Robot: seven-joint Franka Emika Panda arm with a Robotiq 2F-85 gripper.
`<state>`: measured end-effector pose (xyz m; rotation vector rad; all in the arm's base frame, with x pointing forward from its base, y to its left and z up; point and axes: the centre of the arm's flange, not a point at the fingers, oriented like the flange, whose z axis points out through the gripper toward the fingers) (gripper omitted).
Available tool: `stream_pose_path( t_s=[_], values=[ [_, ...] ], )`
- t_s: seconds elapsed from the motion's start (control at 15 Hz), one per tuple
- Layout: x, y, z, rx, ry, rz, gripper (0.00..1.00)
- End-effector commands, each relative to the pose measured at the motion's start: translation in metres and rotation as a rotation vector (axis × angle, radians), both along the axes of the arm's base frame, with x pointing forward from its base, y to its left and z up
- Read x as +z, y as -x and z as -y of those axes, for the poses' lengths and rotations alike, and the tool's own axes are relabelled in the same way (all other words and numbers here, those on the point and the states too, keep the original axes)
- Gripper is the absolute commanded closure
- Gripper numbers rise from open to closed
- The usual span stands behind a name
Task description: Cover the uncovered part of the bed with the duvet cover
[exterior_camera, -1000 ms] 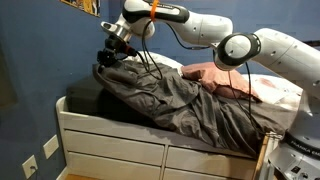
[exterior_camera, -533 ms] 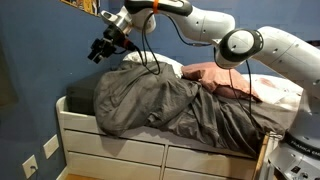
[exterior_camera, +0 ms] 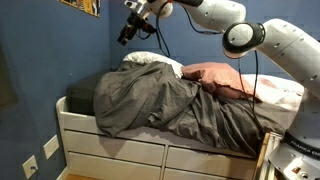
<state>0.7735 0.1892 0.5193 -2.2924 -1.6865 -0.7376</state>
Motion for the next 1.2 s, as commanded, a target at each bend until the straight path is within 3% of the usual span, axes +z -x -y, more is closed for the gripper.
stream_pose_path(
  t_s=[0.0, 0.6, 0.8, 0.87, 1.13],
  values=[
    [0.052, -0.011, 0.045, -0.138, 0.131, -0.055, 0.0],
    [0.095, 0.06, 0.116, -0.322, 0.401, -0.365, 0.0],
    [0.099, 0.088, 0.148, -0.359, 0.452, -0.389, 0.0],
    [0.087, 0.078, 0.132, -0.34, 0.416, -0.368, 0.0],
    [0.087, 0.078, 0.135, -0.342, 0.416, -0.372, 0.0]
  ],
)
